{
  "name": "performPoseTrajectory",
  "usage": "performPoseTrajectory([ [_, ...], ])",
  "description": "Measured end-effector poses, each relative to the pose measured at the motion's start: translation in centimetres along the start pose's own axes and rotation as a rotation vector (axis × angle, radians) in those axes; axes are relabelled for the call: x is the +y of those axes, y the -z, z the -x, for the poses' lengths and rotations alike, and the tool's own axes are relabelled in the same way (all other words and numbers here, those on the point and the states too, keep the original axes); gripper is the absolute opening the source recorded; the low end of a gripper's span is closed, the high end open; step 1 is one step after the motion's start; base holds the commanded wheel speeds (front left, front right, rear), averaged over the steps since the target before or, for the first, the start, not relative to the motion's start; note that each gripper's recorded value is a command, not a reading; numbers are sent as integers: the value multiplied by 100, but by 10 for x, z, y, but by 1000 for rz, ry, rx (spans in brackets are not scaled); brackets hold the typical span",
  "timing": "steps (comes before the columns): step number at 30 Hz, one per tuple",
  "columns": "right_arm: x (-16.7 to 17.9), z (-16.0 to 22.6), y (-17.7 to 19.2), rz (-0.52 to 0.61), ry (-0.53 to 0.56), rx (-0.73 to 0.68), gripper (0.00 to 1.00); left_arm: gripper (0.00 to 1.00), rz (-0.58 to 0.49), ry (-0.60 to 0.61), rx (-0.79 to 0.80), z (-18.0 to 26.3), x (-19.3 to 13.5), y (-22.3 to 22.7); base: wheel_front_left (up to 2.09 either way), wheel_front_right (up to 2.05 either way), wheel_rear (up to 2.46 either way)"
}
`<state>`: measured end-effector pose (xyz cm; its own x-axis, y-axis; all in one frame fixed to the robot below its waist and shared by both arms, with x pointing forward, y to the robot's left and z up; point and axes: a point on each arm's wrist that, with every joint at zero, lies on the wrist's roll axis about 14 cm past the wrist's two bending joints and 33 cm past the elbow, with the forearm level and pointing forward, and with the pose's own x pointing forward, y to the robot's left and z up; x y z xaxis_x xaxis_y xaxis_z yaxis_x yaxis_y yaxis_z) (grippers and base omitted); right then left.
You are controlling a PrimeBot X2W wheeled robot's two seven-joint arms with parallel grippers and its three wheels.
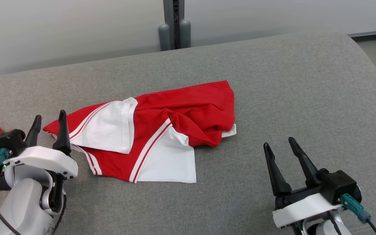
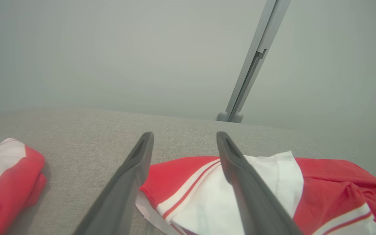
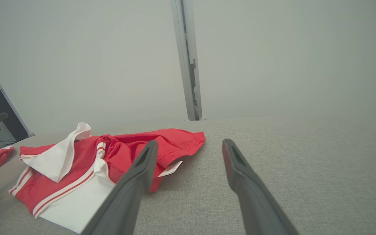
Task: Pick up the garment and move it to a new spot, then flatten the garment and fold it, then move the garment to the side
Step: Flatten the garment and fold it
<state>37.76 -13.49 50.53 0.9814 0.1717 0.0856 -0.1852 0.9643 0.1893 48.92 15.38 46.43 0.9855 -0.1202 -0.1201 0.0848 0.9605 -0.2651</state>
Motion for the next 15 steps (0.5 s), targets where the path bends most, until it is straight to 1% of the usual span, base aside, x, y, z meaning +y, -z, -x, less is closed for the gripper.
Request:
performPoseTrajectory([
  [6,3,1,-5,-6,-7,-17,100,100,35,0,-106,20,-5,-23,0,0,0],
  [12,14,5,-11,-11,-35,-33,100,100,89,-8,-170,60,-12,-27,0,0,0],
  [14,18,6,-14,-10,-46,-43,100,100,90,-15,-187,74,-15,-27,0,0,0],
  [15,18,6,-14,-10,-46,-43,100,100,90,-15,-187,74,-15,-27,0,0,0],
])
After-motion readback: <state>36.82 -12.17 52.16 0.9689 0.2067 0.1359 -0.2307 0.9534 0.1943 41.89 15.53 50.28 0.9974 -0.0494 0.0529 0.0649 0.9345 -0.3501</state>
